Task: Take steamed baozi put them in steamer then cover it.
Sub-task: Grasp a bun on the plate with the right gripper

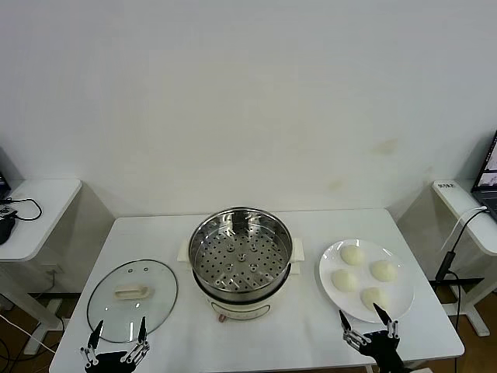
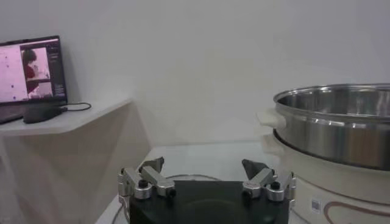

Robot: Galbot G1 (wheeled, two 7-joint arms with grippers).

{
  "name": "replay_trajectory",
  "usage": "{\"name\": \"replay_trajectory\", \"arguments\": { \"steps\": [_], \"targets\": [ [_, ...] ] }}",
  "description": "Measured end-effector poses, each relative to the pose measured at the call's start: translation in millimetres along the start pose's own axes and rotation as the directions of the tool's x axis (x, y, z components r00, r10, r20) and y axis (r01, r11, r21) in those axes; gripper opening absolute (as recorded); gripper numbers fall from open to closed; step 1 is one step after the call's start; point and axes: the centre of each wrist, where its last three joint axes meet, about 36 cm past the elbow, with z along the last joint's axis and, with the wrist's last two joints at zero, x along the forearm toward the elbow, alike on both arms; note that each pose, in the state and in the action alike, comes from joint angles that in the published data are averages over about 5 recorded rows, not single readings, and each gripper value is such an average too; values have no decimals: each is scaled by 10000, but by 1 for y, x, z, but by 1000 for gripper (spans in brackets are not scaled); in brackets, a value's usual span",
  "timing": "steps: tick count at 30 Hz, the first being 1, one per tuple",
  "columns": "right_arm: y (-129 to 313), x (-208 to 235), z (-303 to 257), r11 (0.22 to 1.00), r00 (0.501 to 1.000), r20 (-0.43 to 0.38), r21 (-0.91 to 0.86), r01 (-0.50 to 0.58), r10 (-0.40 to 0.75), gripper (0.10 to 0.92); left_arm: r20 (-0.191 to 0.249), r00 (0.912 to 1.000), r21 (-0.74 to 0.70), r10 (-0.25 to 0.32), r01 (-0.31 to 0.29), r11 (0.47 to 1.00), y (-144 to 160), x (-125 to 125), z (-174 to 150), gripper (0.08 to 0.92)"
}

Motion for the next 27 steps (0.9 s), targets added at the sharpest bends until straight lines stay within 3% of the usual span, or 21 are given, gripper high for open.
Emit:
{"name": "replay_trajectory", "arguments": {
  "steps": [6,11,18,27],
  "targets": [
    [-28,-19,-13,9828,9994,164,1818,-329,304,823,-174,9998,-551,-50,40,9985,0,-3,-3,823],
    [-64,-48,-32,9179,9990,276,3944,-442,363,823,-193,9998,-1169,69,-91,9931,1,-8,-11,823],
    [-127,-101,-70,7371,9997,-248,6754,229,-83,823,-105,9999,-1812,100,-117,9834,6,-11,-20,823],
    [-181,-181,-143,4701,9631,-2270,8407,2688,-1448,823,-38,9999,-2281,118,-124,9736,7,-11,-27,823]
  ]
}}
